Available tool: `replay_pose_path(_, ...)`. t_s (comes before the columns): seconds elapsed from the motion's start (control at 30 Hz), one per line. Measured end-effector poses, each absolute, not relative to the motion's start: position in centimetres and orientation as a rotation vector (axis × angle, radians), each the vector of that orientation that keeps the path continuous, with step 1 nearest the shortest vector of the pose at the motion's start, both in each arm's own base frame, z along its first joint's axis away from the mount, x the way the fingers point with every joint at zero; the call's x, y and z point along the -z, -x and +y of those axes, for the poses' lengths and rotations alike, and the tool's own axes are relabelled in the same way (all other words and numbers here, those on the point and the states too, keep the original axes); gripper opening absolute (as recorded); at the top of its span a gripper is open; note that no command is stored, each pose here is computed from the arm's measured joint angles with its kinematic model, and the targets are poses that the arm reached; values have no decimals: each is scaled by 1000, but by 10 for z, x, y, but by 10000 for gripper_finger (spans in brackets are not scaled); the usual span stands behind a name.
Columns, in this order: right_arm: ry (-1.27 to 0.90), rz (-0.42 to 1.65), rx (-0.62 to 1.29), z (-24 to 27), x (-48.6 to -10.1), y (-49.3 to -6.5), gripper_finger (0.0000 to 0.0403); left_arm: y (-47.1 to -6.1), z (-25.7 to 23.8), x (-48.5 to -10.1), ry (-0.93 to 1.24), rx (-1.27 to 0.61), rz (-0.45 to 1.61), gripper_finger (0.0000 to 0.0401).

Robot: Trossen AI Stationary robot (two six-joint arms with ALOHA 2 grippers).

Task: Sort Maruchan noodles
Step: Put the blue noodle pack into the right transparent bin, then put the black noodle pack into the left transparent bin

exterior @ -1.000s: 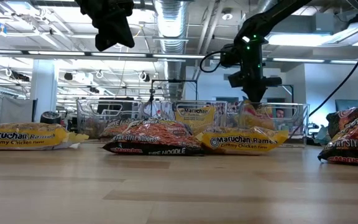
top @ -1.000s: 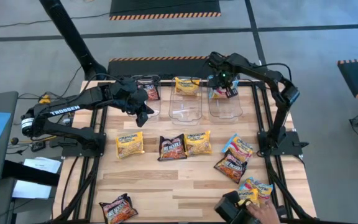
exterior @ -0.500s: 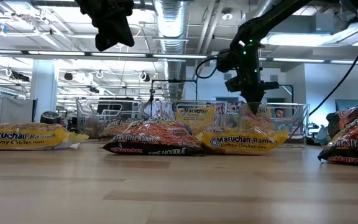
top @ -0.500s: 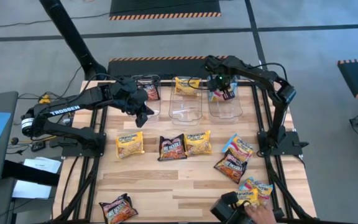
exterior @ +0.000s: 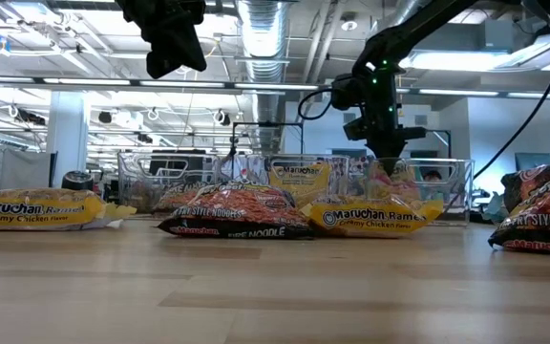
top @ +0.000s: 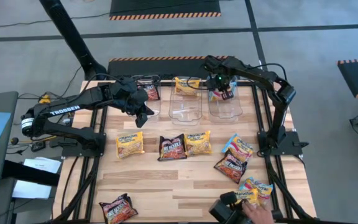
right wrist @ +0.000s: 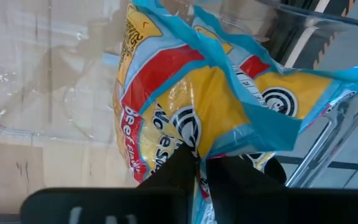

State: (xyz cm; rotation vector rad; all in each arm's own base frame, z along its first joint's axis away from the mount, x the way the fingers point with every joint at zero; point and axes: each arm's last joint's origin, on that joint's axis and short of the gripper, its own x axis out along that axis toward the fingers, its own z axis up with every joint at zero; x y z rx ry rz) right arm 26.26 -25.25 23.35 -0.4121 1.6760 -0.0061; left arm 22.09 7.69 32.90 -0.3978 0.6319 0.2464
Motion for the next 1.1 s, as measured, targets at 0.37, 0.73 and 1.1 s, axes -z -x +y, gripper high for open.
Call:
replay_pose_path(0.37,336,1700,40,-248,-233,-261,79,-221,76,-329,399,-227,633,0)
replay_pose_path(0.73,260,1693,126,-248,-233,-261,79,-221,76,-329,416,-198,632,0)
replay_pose_path(1.1,259,1666,173,-245,-245,-257,79,-221,76,-329,419,-200,632,0)
